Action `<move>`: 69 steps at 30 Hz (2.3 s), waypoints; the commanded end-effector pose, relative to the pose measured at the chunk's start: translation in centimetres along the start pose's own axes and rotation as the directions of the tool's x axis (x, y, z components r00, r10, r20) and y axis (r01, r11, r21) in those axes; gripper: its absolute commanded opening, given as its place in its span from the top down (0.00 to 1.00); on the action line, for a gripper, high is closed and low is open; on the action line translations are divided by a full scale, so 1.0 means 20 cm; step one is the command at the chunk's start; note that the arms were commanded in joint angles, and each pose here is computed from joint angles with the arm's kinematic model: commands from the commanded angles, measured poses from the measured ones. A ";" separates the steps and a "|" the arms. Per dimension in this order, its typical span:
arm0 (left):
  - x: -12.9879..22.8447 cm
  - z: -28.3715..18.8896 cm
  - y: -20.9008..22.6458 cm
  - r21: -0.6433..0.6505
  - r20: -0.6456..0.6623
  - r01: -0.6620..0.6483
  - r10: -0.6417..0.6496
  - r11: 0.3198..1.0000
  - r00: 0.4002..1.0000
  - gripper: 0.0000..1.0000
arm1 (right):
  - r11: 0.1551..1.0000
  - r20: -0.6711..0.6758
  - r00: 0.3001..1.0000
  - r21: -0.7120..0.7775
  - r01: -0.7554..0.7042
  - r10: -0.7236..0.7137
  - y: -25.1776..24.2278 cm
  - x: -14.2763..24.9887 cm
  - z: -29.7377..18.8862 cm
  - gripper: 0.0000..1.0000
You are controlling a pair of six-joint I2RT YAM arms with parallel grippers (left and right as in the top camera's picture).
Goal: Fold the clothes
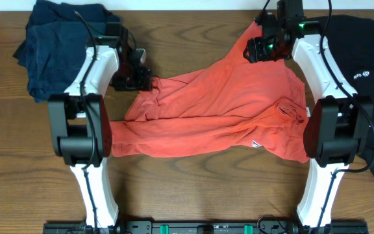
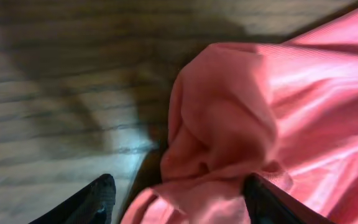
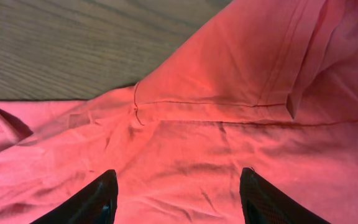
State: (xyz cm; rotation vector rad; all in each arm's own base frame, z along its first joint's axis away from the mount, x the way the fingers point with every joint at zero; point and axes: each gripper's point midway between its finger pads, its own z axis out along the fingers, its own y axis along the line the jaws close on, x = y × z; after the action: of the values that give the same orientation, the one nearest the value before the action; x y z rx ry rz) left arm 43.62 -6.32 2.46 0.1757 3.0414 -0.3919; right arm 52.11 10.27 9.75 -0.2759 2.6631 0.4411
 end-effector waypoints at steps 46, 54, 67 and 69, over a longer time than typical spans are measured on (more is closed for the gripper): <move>-0.23 -0.73 -0.12 -0.044 0.347 -0.034 0.047 0.998 0.937 0.94 | 0.996 0.195 0.981 0.087 -0.004 -0.013 -0.26 -0.32 0.05 0.42; -0.19 -0.72 -0.06 -0.113 0.318 -0.003 0.039 0.994 0.947 0.94 | 0.995 0.135 0.990 0.086 -0.044 0.033 -0.29 -0.23 0.20 0.48; -0.18 -0.69 -0.05 -0.113 0.301 0.000 0.034 0.994 0.953 0.94 | 0.994 0.045 0.997 0.086 -0.064 0.060 -0.32 -0.09 0.38 0.63; -0.18 -0.69 -0.05 -0.113 0.301 0.000 0.034 0.994 0.953 0.94 | 0.993 0.040 0.997 0.099 -0.065 0.062 -0.34 -0.08 0.39 0.64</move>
State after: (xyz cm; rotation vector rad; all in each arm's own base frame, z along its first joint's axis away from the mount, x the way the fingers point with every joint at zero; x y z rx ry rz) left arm 46.49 -4.54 17.42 0.1416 2.7159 -0.2367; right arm 58.06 6.68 2.48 -0.1552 2.6479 0.3433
